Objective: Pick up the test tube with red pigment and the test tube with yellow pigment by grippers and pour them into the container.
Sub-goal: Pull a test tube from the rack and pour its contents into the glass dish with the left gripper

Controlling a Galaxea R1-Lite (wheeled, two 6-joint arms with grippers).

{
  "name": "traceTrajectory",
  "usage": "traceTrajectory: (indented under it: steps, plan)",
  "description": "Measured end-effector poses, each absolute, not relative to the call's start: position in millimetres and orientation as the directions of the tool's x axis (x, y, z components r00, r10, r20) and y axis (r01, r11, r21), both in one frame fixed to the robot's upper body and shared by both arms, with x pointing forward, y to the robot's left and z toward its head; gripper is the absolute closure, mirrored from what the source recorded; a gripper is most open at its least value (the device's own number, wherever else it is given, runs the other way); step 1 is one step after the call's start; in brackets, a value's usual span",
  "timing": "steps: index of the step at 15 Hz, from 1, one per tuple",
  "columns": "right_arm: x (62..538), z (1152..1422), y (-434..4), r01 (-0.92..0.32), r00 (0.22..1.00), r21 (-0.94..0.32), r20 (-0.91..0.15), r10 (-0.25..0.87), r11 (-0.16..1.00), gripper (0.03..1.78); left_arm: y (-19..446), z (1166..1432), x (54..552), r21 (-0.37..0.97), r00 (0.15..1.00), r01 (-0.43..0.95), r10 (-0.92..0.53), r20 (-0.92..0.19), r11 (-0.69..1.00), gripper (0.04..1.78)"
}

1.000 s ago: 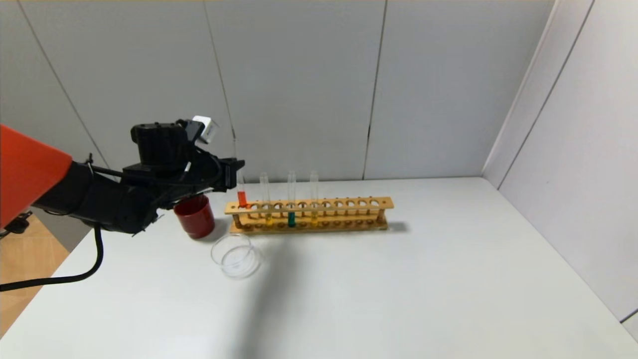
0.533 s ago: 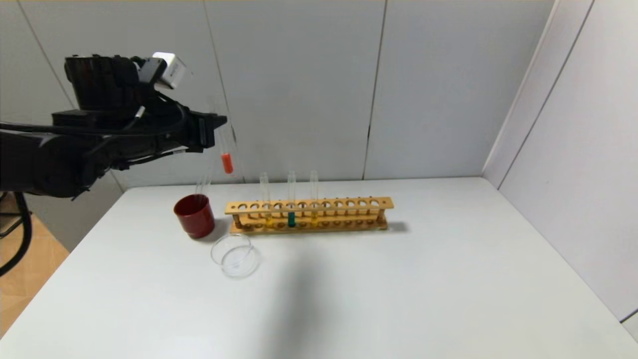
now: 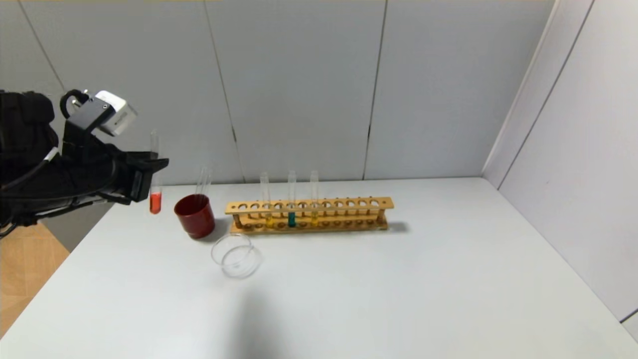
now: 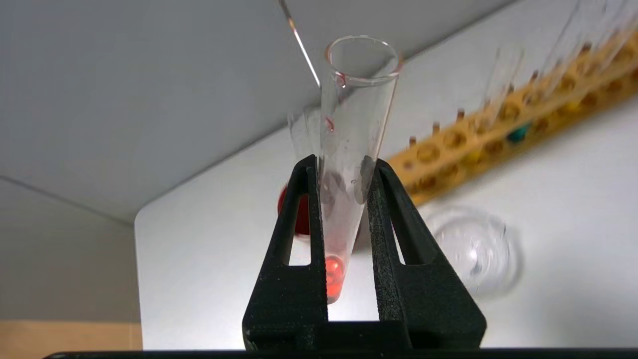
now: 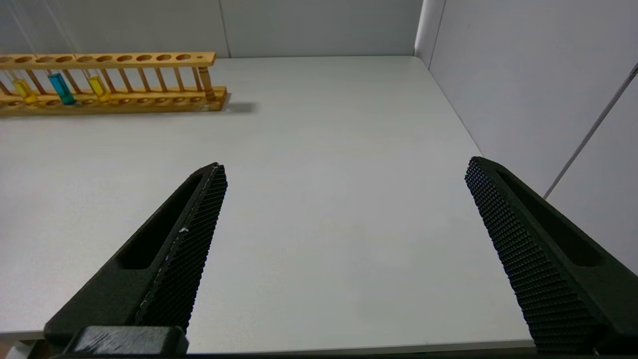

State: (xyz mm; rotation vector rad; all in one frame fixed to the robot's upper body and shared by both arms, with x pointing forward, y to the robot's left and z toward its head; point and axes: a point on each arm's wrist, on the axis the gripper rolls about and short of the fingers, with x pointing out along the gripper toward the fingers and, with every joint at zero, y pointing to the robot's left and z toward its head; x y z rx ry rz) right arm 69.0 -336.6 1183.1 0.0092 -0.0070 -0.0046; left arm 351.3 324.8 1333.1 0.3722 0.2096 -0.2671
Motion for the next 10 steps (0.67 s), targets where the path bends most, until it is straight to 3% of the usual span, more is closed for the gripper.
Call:
traceTrajectory:
  steps: [10]
  plan:
    - [69, 1183, -337, 0.005, 1.0, 0.009, 0.007, -0.005, 1.0, 0.06, 328, 1275, 338, 0.539, 0.876, 0.433, -0.197, -0.441, 0.722, 1.51]
